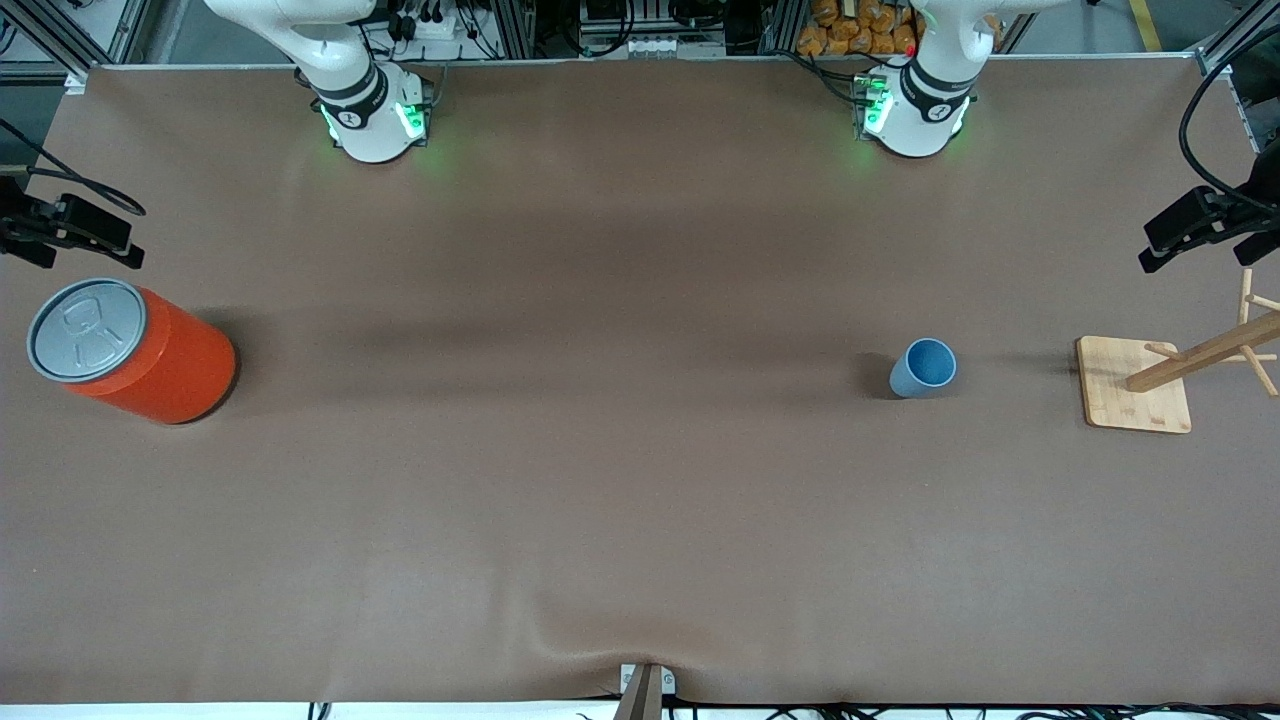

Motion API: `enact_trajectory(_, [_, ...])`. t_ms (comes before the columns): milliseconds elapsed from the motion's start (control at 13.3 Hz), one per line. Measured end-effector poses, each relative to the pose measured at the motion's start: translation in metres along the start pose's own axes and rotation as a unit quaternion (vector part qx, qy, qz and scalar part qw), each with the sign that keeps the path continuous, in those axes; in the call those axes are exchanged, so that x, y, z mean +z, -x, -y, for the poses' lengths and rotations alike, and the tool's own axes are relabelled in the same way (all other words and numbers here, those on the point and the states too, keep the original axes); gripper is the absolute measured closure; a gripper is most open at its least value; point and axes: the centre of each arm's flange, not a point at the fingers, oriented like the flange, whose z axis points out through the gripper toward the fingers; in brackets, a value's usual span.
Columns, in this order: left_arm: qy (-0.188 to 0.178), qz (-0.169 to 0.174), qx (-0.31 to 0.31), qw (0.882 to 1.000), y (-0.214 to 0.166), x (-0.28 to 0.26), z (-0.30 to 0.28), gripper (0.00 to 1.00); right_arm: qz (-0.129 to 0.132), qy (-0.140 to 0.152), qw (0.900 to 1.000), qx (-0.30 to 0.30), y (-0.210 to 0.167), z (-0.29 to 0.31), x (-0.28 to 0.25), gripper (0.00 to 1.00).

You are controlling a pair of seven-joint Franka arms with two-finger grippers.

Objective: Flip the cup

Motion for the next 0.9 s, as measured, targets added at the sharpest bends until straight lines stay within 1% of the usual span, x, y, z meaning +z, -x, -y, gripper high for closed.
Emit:
enact_trajectory(150, [-0.001, 0.020, -0.002, 1.000, 0.0043, 0.0034, 0.0007, 0.00, 0.000, 0.000, 1.000, 0.000, 0.0000, 0.0000, 0.0000, 0.00])
enact_trajectory(225, [-0.001, 0.022, -0.001, 1.000, 0.0051, 0.0033, 0.0000, 0.00, 0.000, 0.000, 1.000, 0.000, 0.0000, 0.0000, 0.0000, 0.00])
enact_trajectory(901, [0.002, 0.025, 0.003, 1.000, 0.0078, 0.0015, -0.0091, 0.00, 0.000, 0.000, 1.000, 0.000, -0.0001, 0.0000, 0.0000, 0.00])
